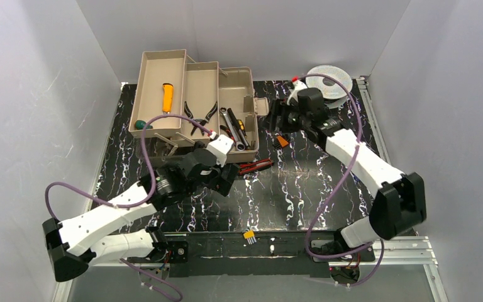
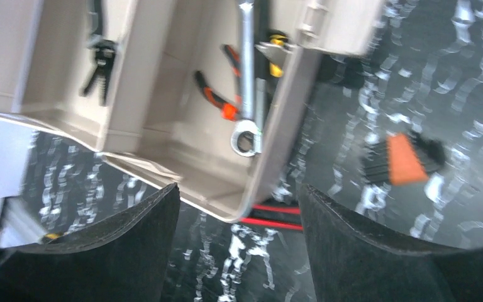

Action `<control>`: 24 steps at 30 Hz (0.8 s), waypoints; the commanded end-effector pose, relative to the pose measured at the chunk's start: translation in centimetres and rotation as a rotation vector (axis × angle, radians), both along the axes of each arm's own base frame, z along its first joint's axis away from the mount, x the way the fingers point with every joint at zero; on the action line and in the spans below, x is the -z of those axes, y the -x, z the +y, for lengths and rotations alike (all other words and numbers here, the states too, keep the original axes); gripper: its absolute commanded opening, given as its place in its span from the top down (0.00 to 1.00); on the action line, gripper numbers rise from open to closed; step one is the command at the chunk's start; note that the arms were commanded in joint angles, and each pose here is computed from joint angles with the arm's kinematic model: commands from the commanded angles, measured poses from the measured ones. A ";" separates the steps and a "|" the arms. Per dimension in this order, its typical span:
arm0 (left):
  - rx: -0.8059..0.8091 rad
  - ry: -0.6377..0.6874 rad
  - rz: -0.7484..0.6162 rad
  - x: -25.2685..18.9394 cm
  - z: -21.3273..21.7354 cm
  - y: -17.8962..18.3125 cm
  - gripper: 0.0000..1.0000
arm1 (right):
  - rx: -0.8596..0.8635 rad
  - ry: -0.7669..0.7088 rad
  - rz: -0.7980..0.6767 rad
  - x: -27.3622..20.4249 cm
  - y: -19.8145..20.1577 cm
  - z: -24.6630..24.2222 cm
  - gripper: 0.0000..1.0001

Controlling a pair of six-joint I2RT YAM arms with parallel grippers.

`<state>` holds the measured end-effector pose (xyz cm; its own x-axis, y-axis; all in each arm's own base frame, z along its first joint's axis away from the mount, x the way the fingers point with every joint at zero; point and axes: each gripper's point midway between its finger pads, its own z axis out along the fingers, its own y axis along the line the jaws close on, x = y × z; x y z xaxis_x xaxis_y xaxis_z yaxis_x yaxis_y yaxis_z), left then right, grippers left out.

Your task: Pack the tool kit

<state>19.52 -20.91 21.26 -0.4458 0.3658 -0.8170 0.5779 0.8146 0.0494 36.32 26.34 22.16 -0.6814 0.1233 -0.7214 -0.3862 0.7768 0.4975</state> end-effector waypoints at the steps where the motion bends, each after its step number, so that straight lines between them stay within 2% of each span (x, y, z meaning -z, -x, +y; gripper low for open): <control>1: -0.052 -0.053 -0.001 2.4 -0.5 -1.5 0.01 | 0.140 0.185 -0.017 2.7 0.9 -6.2 0.22; 5: -0.064 -0.011 0.010 4.0 -1.9 -2.0 0.01 | 0.231 0.113 0.072 4.8 1.9 -10.7 0.23; 9: -0.021 0.074 0.034 5.7 -4.0 -1.8 0.01 | 0.338 0.119 0.116 7.2 1.8 -13.4 0.27; 14: -0.006 0.092 0.047 7.2 -4.7 -1.8 0.01 | 0.372 0.151 0.196 9.3 -0.2 -13.3 0.30; 20: 0.016 0.114 -0.059 8.7 -3.8 -2.1 0.01 | 0.393 0.158 0.227 11.5 -3.5 -12.6 0.32; 24: 0.067 0.122 -0.128 10.6 -3.7 -2.1 0.00 | 0.354 0.244 0.229 12.5 -5.6 -12.2 0.34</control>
